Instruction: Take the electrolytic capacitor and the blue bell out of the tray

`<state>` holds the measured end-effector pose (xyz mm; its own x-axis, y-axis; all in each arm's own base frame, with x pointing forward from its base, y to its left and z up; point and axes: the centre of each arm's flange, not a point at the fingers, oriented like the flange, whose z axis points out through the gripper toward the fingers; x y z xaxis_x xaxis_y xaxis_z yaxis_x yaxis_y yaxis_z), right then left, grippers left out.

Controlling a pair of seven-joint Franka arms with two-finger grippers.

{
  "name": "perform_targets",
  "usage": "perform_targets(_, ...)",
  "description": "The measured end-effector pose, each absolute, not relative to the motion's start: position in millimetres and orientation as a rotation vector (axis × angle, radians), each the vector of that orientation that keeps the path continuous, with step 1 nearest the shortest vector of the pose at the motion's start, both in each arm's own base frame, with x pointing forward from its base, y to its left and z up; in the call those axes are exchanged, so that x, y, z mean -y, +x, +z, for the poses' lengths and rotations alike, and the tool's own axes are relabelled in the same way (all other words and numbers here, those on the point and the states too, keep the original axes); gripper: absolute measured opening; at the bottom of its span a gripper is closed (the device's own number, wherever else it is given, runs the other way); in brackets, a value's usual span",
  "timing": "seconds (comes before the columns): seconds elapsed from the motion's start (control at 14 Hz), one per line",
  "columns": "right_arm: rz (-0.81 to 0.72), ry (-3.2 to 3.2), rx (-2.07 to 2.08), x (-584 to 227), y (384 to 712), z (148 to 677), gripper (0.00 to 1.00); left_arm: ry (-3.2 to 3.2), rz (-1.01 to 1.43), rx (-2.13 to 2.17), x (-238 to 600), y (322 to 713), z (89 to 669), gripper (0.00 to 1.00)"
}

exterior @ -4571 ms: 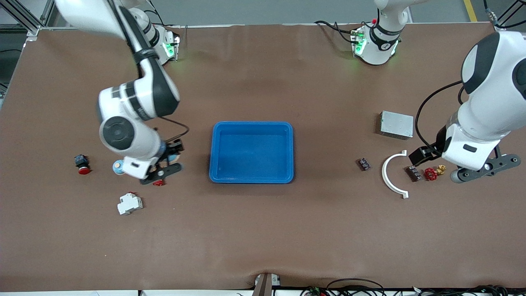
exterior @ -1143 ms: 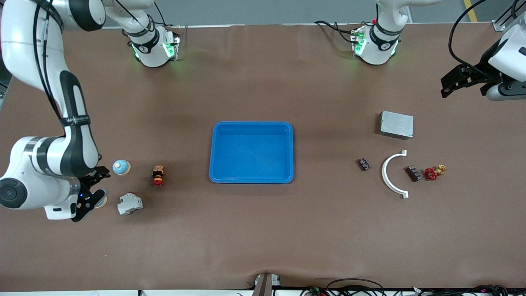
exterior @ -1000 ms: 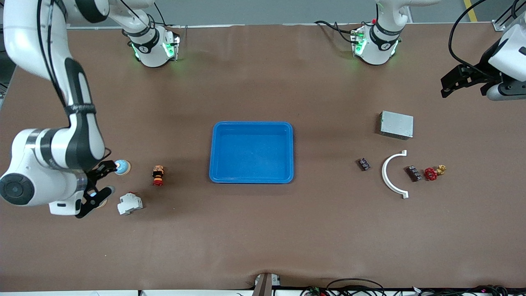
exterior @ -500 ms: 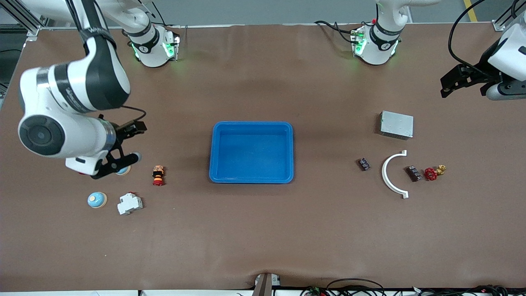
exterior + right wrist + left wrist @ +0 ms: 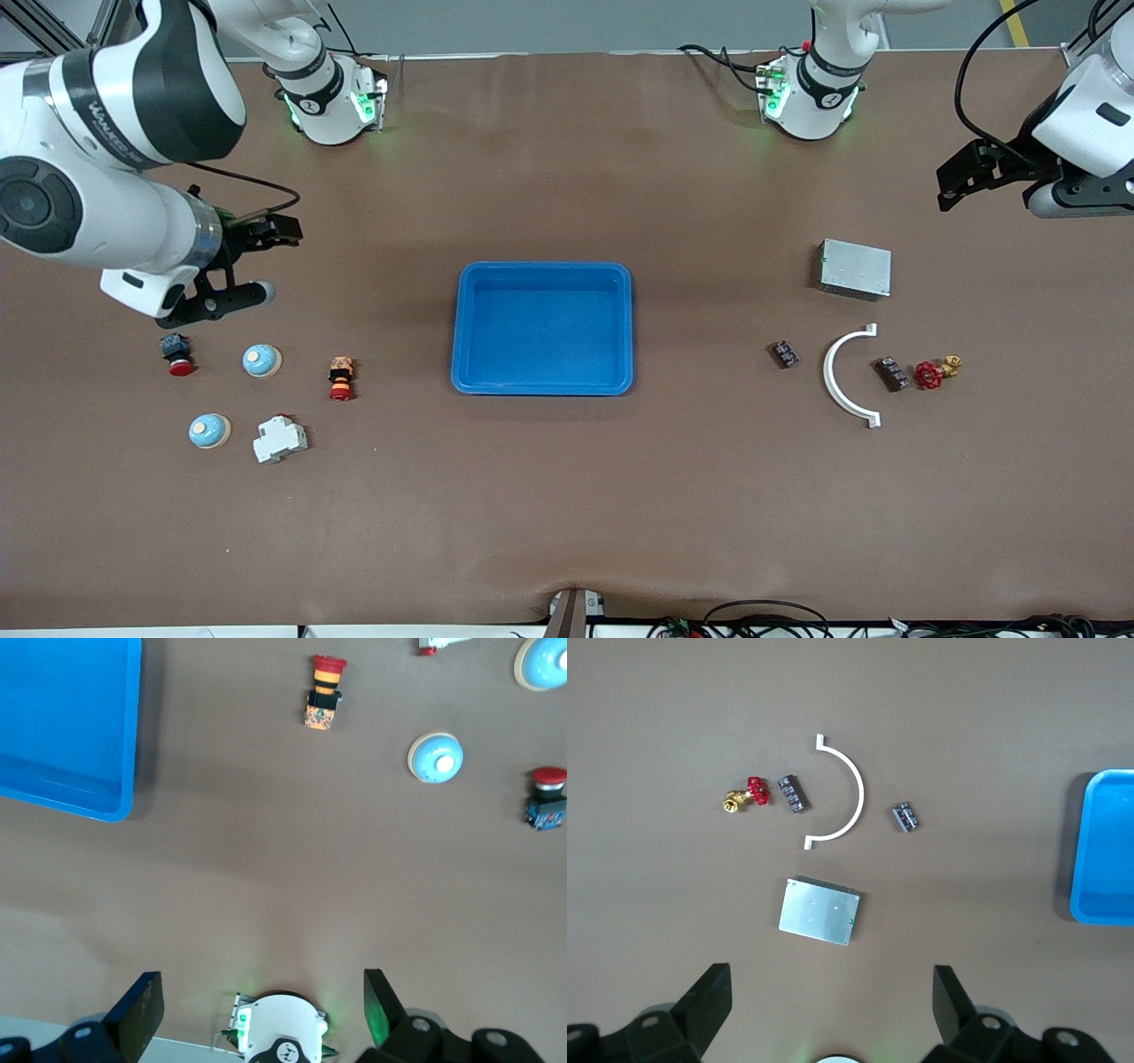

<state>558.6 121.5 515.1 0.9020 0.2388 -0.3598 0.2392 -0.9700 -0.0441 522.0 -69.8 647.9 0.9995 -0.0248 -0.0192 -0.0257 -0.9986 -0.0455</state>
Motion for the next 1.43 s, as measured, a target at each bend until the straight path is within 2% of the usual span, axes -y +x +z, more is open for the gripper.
perform_targets(0.5, -0.387, 3.129, -0.304, -94.5, 502.3, 513.1, 1.00, -3.095, -0.003, -0.097, 80.5, 521.1, 655.9, 1.00)
perform_targets(0.71, -0.298, 3.127, -0.261, -75.2, 505.9, 547.0, 1.00, -3.097, 0.002, -0.062, 67.7, 524.4, 654.3, 1.00)
perform_targets(1.07, -0.231, 3.081, -0.151, -36.8, 510.6, 621.9, 1.00, -3.105, 0.039, -0.030, 50.6, 529.1, 643.6, 1.00)
perform_targets(1.43, -0.138, 3.143, 0.025, 20.1, 516.6, 650.3, 1.00, -3.102, 0.039, -0.085, 72.8, 524.1, 644.4, 1.00)
